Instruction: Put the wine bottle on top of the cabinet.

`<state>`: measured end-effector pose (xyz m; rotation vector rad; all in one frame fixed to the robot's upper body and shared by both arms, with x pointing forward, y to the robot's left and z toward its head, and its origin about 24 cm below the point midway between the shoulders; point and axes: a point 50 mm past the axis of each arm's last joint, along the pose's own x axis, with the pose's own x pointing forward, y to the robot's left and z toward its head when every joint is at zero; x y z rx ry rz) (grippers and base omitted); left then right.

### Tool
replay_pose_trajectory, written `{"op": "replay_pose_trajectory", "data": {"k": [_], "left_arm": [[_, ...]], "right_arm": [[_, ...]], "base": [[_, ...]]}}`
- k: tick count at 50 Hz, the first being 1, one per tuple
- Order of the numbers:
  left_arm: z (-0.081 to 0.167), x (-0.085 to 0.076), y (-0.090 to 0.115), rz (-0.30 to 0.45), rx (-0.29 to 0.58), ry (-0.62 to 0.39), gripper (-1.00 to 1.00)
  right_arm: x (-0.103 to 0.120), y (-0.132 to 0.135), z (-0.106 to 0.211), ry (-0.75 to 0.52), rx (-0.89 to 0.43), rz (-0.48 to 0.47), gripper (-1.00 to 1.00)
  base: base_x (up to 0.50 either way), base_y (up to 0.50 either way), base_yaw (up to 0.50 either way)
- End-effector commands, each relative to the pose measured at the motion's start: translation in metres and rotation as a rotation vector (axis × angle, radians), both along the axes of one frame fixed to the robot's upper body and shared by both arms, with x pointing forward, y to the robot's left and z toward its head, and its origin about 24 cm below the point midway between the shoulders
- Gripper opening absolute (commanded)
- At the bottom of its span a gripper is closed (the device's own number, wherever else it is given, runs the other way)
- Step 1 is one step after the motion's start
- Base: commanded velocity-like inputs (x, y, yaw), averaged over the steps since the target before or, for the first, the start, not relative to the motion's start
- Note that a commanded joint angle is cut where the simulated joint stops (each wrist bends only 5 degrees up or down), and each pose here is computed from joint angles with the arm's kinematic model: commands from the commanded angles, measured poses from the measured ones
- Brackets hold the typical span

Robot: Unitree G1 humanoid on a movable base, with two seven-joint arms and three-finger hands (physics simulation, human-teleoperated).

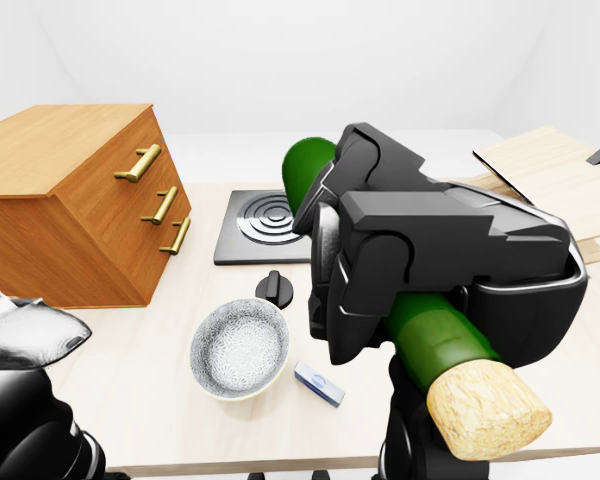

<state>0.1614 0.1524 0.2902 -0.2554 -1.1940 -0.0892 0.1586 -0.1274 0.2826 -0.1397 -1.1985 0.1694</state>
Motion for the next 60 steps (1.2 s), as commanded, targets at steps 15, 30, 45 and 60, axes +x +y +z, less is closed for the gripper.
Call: {"op": "replay_pose_trajectory", "data": {"k": [15, 30, 45, 60], "left_arm": [[-0.035, 0.029, -0.045, 0.146, 0.304, 0.189, 1.0], [-0.039, 0.034, -0.068, 0.17, 0.381, 0.21, 1.0], [-0.028, 0.034, -0.086, 0.178, 0.42, 0.157, 1.0], [-0.027, 0.034, -0.097, 0.184, 0.443, 0.158, 1.0]], "right_arm": [[0.004, 0.002, -0.003, 0.027, 0.078, -0.01, -1.0], [0.006, -0.001, -0.008, 0.064, 0.092, -0.014, -1.0], [0.006, 0.0, -0.006, 0.055, 0.095, -0.005, -1.0], [0.006, -0.001, -0.009, 0.07, 0.101, -0.007, -1.0]], "base": [[0.0, 0.0, 0.0], [0.0, 0.0, 0.0], [0.0, 0.0, 0.0], [0.0, 0.0, 0.0]]}}
